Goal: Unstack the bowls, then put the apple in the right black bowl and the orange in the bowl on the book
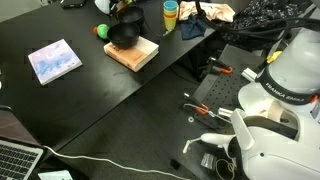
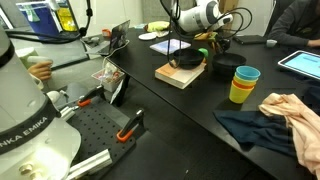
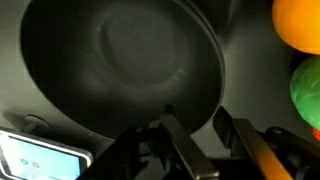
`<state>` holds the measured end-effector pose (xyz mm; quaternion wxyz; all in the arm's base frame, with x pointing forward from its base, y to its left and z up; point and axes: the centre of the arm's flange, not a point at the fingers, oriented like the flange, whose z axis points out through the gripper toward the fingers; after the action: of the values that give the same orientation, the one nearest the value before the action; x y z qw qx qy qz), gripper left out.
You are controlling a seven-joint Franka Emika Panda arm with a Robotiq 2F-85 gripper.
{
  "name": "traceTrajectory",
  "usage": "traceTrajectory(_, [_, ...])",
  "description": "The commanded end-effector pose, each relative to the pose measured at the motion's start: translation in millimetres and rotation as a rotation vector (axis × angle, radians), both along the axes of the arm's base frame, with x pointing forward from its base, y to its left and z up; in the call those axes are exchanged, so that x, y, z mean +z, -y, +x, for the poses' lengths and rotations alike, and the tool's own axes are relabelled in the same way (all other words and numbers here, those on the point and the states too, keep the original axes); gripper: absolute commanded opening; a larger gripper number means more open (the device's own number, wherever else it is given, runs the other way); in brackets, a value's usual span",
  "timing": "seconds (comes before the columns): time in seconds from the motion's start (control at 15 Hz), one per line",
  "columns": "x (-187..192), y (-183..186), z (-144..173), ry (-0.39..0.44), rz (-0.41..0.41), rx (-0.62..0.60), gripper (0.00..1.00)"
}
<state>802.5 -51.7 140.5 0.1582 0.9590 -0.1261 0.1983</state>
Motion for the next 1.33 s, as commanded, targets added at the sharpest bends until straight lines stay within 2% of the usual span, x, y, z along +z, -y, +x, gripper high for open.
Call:
traceTrajectory(0.0, [-1, 1, 14, 0.009, -0.005, -0.024, 0.15])
traceTrajectory(0.07, [0, 0, 13, 0.008, 0.001, -0.029, 0.06])
traceTrajectory(0.27, [-1, 1, 9, 0.004, 0.026, -0.056, 0.00])
traceTrajectory(0.6, [5, 3, 1, 0.014, 0.067, -0.096, 0.03])
traceTrajectory(0.93, [38, 1, 1, 0.034, 0.139, -0.150, 0.03])
traceTrajectory(1.27, [78, -9, -2, -0.001, 0.126, -0.148, 0.02])
